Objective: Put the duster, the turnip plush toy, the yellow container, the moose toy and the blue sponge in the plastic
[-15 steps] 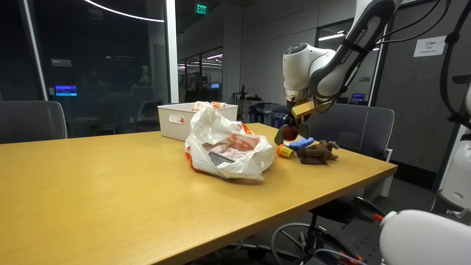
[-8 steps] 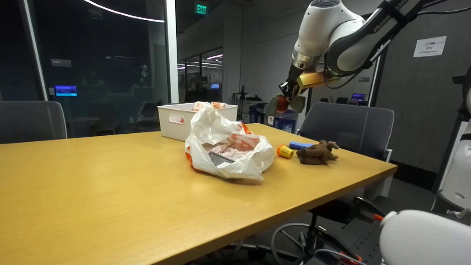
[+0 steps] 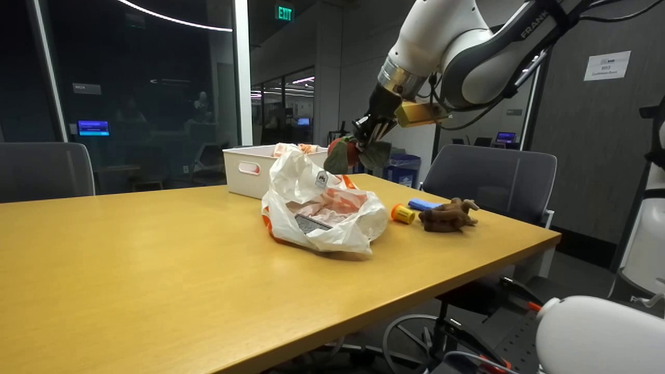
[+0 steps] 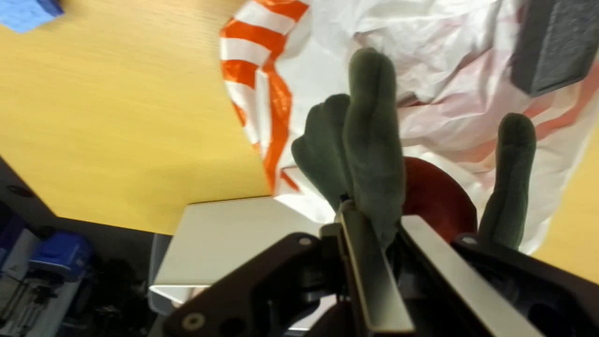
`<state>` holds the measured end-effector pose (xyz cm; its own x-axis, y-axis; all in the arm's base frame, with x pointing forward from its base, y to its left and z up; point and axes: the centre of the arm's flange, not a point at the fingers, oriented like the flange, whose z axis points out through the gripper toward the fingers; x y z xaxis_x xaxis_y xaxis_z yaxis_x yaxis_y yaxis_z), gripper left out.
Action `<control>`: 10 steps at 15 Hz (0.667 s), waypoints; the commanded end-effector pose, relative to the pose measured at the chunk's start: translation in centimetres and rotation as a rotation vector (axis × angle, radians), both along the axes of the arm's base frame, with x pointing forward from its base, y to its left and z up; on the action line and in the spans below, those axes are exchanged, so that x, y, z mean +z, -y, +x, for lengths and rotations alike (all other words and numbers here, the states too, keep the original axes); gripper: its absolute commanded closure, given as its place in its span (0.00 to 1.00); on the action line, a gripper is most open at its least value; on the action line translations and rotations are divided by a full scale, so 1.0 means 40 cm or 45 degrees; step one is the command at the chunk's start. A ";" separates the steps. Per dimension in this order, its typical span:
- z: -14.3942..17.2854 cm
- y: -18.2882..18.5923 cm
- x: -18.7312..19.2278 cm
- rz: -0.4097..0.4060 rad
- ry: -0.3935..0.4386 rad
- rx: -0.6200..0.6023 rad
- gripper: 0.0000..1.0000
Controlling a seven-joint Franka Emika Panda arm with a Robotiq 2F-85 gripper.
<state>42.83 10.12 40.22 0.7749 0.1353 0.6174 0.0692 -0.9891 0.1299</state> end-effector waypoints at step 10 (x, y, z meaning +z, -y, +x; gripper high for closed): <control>0.166 -0.134 -0.223 -0.198 -0.297 0.292 0.94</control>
